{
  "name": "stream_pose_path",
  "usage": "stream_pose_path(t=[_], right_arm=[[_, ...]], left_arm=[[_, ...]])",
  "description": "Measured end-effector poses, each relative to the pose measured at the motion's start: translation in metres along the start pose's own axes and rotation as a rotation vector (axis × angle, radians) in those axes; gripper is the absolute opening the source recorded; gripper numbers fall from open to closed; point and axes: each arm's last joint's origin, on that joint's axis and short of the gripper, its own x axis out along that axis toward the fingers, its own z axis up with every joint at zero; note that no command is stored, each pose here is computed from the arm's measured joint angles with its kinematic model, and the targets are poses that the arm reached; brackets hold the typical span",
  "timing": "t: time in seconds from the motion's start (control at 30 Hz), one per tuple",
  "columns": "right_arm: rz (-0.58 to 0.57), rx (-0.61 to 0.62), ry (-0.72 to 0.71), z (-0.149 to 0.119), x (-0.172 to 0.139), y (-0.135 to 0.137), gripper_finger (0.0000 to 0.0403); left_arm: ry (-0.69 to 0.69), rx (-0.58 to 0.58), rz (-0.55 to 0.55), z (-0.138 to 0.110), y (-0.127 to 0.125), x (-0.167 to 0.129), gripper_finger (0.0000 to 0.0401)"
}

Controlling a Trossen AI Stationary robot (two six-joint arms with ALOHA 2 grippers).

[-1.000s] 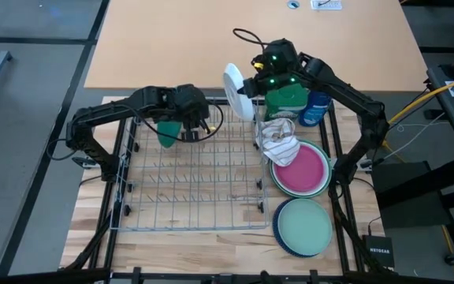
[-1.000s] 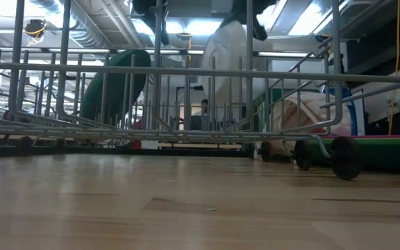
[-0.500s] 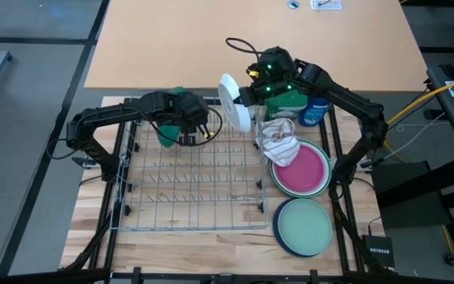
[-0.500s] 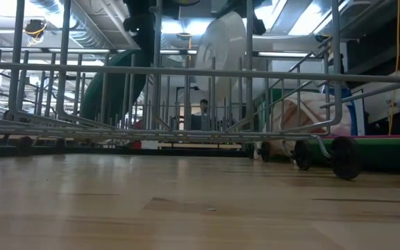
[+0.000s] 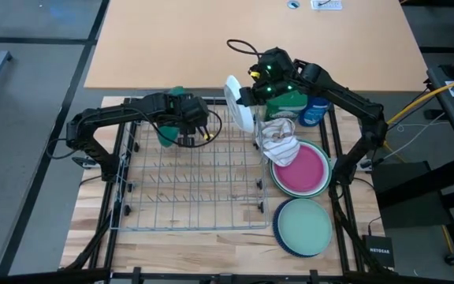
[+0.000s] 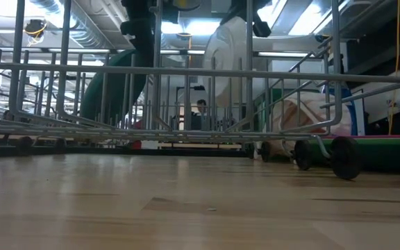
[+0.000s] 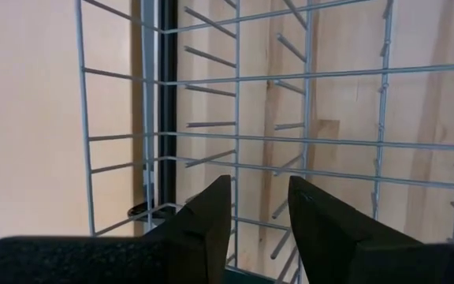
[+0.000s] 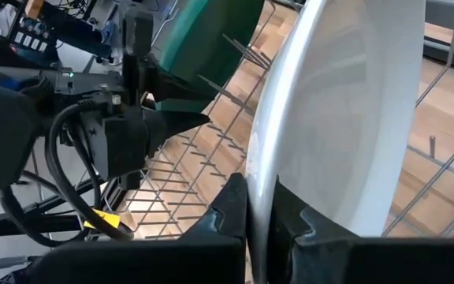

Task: Sort dishes
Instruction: Put the white plate in the dish rack

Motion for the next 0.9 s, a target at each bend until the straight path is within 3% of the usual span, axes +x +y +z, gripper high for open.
stream_pose_path(t=[0.5, 0.9], right_arm=[[0.054, 0.026, -0.044, -0.001, -0.019, 0.008, 0.0014], [0.045, 0.019, -0.023, -0.008, -0.013, 0.015, 0.0014]], left_arm=[[0.000, 0.008, 0.000, 0.000, 0.000, 0.000, 0.0117], [0.000, 0.002, 0.000, 0.000, 0.000, 0.000, 0.0117]])
